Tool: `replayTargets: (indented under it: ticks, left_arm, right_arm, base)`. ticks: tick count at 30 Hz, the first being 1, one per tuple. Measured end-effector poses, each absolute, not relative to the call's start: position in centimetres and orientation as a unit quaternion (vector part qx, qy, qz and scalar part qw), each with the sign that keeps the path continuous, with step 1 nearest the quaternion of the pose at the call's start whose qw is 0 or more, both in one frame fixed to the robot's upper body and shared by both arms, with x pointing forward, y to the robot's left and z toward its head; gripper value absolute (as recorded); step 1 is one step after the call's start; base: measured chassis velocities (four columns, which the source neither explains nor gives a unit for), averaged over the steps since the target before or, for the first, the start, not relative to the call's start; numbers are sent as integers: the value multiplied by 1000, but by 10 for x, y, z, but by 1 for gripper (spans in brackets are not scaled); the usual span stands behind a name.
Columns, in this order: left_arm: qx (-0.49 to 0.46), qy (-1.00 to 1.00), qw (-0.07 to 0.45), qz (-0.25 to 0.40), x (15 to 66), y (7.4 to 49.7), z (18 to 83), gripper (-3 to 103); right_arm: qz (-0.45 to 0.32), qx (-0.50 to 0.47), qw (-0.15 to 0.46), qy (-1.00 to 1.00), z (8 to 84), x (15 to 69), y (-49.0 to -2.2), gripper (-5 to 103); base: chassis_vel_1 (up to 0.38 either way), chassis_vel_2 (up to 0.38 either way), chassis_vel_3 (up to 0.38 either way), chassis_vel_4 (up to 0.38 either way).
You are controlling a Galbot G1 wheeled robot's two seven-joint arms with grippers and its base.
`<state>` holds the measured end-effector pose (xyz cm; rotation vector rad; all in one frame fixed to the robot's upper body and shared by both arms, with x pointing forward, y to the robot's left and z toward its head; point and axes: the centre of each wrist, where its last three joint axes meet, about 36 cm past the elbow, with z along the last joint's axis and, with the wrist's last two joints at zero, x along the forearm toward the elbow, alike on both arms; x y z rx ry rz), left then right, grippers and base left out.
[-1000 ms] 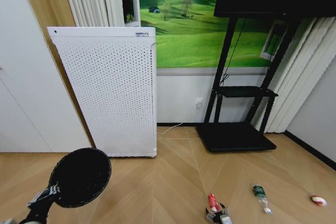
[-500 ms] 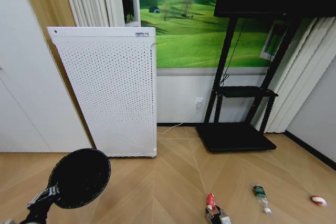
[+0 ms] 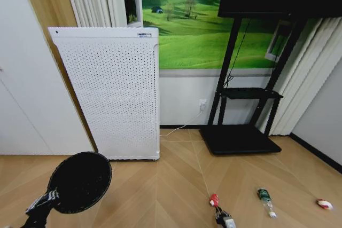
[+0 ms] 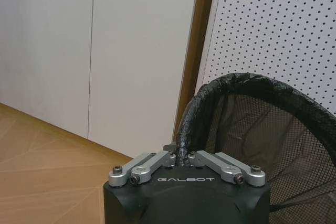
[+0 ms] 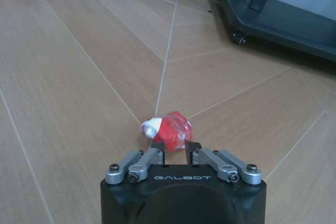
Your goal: Pick up the trash bin and place the garbage on the floor into it.
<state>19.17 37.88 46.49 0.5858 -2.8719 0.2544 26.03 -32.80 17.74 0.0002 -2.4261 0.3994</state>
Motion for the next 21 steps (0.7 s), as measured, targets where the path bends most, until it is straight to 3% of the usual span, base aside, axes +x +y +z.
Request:
replayTargets:
  ticks: [1,5,7,8,9,12,14,21]
  left_arm:
    - [198,-971,100,86,192,379,465,3]
    - [199,-971,100,86,192,380,464,3]
    - [199,-971,100,86,192,380,464,3]
    - [199,-971,99,85,192,381,464,3]
    - [199,-971,99,85,192,381,464,3]
    - [198,-971,101,83,191,382,465,3]
    - [198,-972,101,83,191,381,466,3]
    - [194,-972,101,81,192,377,467,3]
  right_arm:
    - [153,0,335,-930,177,260,-328,17]
    - [156,3,328,-932,183,262,-322,39]
    - [156,3,328,-932,184,262,-321,39]
    - [156,4,327,-932,184,265,-318,51]
    - [156,4,327,-932,184,265,-318,51]
    - [152,1,333,-930,180,273,-310,67]
    - [152,-2,335,-930,178,275,-309,67]
    - [151,-37,366,-918,160,284,-305,98]
  base:
    - [0,0,0,0]
    - [0,0,0,0]
    - [0,0,0,0]
    - [0,0,0,0]
    - [0,0,0,0]
    - [0,0,0,0]
    - [0,0,0,0]
    - [0,0,0,0]
